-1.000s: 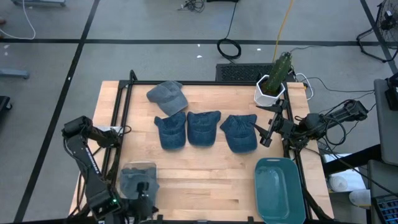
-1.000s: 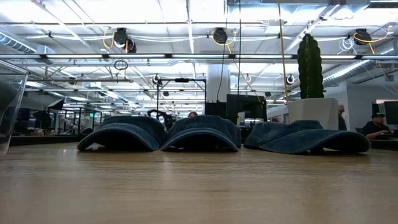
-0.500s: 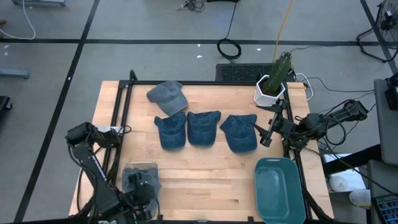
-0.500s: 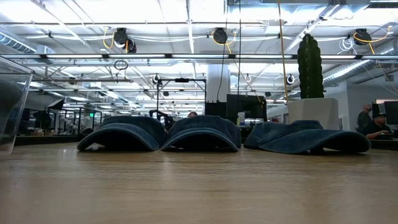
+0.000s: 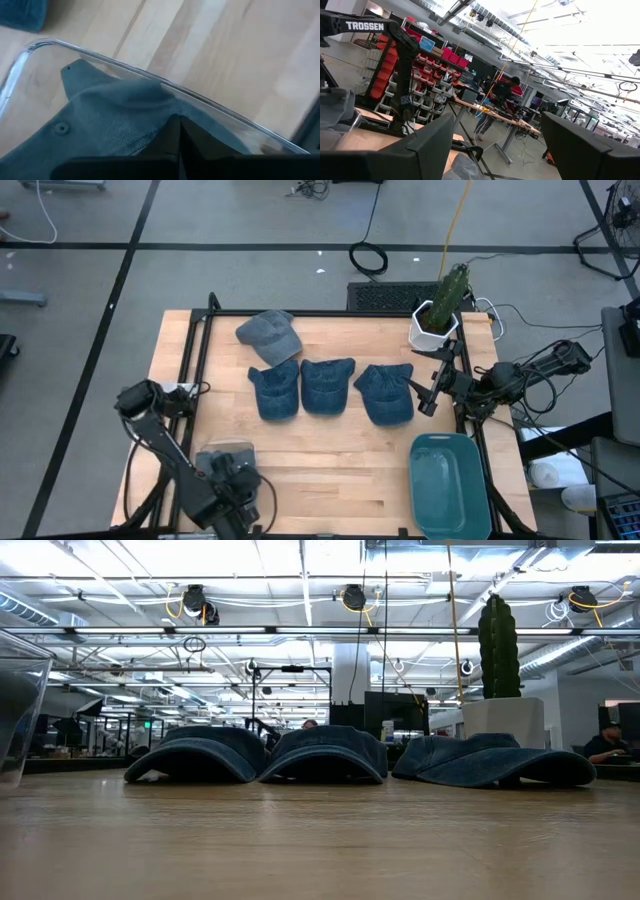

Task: Pick & Place hat
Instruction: Put the right gray cap into the transparent bin

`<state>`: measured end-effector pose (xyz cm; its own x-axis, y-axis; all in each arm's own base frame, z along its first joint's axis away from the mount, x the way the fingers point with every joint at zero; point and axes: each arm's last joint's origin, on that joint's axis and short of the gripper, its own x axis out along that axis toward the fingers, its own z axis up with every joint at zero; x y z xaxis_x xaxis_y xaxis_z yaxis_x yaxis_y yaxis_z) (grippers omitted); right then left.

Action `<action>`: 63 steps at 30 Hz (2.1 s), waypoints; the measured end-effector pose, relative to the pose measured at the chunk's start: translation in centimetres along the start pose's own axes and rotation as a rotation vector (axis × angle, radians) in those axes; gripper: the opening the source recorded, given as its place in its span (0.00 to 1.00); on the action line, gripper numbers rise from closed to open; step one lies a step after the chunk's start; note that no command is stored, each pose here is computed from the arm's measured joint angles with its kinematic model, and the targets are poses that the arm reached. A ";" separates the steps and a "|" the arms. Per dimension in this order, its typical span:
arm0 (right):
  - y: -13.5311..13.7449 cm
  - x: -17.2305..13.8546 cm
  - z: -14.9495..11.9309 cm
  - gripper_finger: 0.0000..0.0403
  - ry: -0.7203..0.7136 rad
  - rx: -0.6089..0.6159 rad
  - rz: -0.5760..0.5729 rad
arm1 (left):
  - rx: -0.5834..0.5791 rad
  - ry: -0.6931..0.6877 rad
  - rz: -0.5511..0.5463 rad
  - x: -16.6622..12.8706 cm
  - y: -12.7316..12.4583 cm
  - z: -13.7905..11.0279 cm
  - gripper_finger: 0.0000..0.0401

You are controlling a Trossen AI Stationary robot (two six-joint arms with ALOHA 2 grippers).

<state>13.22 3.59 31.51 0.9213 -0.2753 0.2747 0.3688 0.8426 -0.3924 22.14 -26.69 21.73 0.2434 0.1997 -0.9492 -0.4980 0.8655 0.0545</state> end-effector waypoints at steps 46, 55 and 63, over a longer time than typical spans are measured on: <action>0.0 0.0 0.0 0.70 0.001 -0.001 0.001 | -0.110 0.001 -0.145 -5.8 1.9 -4.2 0.01; 0.0 0.0 0.0 0.69 0.002 -0.002 0.001 | -0.140 0.016 -0.036 -2.9 1.0 -4.5 0.00; 0.0 0.0 0.0 0.69 0.002 -0.002 0.001 | -0.205 0.194 -0.045 1.1 0.9 -3.1 0.01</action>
<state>13.23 3.59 31.48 0.9219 -0.2751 0.2726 0.3679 0.8422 -0.3942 19.40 -27.10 19.75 0.1149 0.0541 -0.9919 -0.6531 0.7565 -0.0344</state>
